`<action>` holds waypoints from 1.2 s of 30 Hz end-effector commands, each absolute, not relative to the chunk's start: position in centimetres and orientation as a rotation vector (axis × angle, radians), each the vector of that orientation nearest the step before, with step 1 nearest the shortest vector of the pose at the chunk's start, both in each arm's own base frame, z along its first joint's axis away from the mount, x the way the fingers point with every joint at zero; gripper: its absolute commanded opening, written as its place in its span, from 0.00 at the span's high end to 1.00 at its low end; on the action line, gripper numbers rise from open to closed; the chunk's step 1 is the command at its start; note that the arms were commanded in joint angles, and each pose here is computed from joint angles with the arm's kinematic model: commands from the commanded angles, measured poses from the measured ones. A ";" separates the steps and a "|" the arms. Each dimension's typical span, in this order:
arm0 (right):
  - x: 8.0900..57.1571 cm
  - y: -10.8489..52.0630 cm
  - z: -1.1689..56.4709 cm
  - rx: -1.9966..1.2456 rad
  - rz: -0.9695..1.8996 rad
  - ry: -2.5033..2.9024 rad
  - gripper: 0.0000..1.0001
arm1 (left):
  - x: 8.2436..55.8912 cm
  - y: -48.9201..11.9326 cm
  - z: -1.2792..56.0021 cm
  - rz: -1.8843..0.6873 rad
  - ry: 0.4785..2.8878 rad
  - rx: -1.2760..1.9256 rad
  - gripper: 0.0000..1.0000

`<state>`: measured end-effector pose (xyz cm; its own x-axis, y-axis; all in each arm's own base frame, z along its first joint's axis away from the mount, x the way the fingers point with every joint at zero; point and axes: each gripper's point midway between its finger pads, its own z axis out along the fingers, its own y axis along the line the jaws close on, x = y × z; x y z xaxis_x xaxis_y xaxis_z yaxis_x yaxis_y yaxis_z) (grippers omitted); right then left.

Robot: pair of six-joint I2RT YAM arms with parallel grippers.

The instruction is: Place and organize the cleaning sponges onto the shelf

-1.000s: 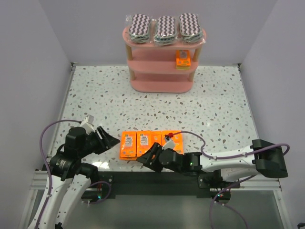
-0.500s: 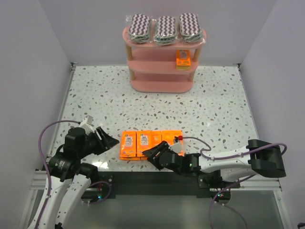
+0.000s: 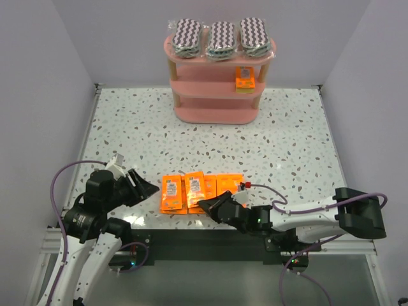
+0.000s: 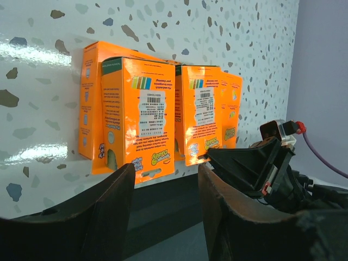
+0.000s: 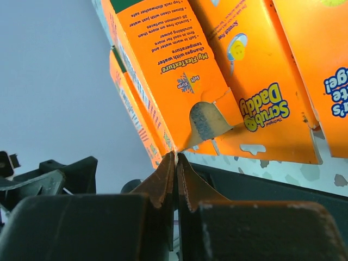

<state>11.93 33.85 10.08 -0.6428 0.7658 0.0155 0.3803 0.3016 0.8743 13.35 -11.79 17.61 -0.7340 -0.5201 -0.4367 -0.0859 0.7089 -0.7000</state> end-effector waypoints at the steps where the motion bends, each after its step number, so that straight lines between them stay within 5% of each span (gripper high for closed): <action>1: 13.1 31.5 10.5 0.984 1.209 2.106 1.00 | 13.3 -12.0 19.1 -0.926 2.239 -0.467 0.45; 10: 15.1 30.0 19.5 0.852 1.405 1.962 1.00 | 13.7 -12.2 19.4 -0.941 2.228 -0.458 0.45; 30: 35.1 29.3 37.9 0.501 1.738 1.569 1.00 | 16.4 -13.5 20.0 -0.976 2.210 -0.420 0.45; 36: 39.2 29.1 37.9 0.550 1.716 1.565 1.00 | 16.7 -13.3 19.6 -0.959 2.218 -0.426 0.45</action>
<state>38.35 29.06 35.25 -0.6295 0.7658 -0.1314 -0.1513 0.0450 0.9875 15.95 -13.04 18.33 -0.7384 -0.5273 -0.4203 -0.0766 0.6848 -0.7247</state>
